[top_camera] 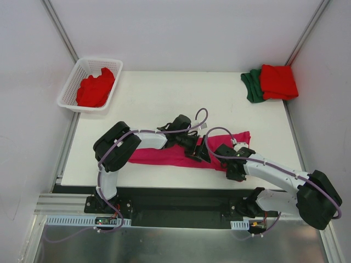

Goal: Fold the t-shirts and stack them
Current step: Fold the other side of the tshirt into a rectangle

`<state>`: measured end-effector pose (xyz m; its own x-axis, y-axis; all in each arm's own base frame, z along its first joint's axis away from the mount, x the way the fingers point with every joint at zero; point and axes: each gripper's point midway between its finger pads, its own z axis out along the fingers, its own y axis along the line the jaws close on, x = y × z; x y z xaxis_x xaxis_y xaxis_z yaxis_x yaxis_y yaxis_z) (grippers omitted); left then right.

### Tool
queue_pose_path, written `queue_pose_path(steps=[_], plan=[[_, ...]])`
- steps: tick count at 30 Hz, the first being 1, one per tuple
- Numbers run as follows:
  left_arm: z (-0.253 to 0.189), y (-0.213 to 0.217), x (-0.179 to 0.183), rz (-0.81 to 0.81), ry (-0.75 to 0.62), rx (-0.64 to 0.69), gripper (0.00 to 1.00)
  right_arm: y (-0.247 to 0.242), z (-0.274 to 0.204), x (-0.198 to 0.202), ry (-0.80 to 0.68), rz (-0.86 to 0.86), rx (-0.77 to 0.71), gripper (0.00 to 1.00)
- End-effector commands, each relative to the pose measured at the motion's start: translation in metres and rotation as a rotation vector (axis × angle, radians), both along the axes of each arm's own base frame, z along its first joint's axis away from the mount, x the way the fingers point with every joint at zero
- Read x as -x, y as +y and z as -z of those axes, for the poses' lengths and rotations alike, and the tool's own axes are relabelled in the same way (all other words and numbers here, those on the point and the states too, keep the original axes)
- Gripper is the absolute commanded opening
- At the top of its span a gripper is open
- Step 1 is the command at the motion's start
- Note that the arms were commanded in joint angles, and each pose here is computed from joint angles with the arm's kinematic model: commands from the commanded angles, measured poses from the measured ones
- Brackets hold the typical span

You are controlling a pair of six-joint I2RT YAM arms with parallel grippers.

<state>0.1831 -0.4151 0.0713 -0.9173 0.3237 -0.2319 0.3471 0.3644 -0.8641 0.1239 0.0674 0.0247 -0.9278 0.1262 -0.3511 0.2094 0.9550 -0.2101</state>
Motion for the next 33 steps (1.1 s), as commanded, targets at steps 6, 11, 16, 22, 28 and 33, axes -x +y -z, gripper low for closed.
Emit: queue_pose_path(steps=[6,11,16,22,28,33], plan=[[-0.017,-0.001,-0.003,0.018,-0.050,0.056,0.80,-0.010,-0.030,-0.012,-0.093,0.021,0.041,0.46],[-0.019,-0.003,-0.005,0.023,-0.052,0.063,0.80,-0.007,-0.032,-0.021,-0.099,0.001,0.074,0.49],[-0.020,-0.003,-0.006,0.020,-0.053,0.063,0.79,0.009,-0.018,-0.024,-0.056,-0.018,0.036,0.49],[-0.016,0.002,-0.006,0.012,-0.046,0.053,0.79,0.016,-0.008,-0.025,-0.034,-0.023,0.017,0.43],[-0.017,0.002,-0.008,0.009,-0.049,0.054,0.79,0.016,-0.003,-0.021,-0.021,-0.027,0.008,0.08],[-0.016,0.002,-0.008,0.009,-0.048,0.053,0.79,0.014,-0.007,-0.021,-0.039,-0.019,0.003,0.01]])
